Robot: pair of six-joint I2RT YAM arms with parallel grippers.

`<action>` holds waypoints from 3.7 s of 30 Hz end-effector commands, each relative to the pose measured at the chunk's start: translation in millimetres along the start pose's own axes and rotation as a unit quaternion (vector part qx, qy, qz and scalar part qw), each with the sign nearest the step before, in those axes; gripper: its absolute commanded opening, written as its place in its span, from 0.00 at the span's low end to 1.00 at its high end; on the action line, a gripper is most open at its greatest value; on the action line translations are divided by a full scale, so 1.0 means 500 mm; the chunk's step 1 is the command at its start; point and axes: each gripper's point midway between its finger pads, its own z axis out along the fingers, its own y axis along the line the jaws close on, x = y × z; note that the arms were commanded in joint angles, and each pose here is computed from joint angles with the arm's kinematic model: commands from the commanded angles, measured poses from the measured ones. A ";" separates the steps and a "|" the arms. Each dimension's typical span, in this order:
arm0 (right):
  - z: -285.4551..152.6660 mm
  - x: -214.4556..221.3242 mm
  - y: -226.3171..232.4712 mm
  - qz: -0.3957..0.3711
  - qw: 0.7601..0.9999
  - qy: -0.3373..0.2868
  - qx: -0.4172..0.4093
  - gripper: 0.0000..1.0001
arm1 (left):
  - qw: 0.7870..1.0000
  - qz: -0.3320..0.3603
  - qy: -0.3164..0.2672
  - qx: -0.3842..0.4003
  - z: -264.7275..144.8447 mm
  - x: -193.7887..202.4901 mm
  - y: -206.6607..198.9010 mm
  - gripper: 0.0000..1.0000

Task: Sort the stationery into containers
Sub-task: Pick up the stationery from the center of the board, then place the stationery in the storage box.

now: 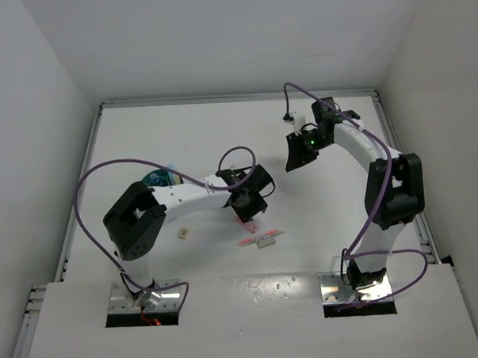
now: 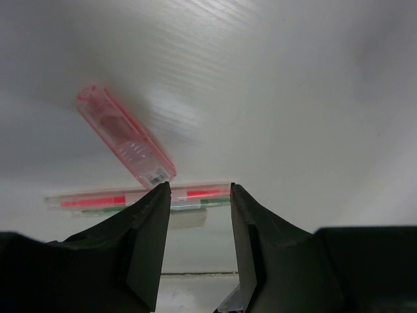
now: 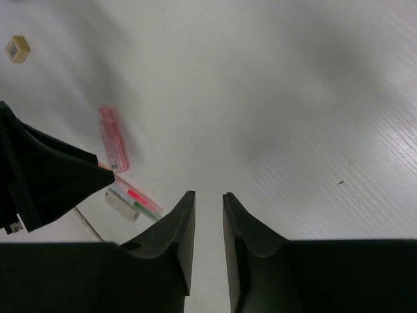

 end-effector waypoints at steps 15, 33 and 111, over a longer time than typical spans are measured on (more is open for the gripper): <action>-0.020 -0.034 0.001 -0.017 1.000 -0.023 0.003 0.46 | 0.996 0.008 -0.012 -0.091 0.025 0.011 0.104 0.50; -0.026 -0.035 0.010 -0.019 0.999 -0.028 0.000 0.46 | 0.994 0.006 0.000 -0.112 0.078 -0.009 0.089 0.51; -0.080 -0.032 -0.033 -0.011 0.992 -0.107 0.072 0.00 | 0.835 0.002 -0.541 -0.102 -0.456 -0.468 0.381 0.00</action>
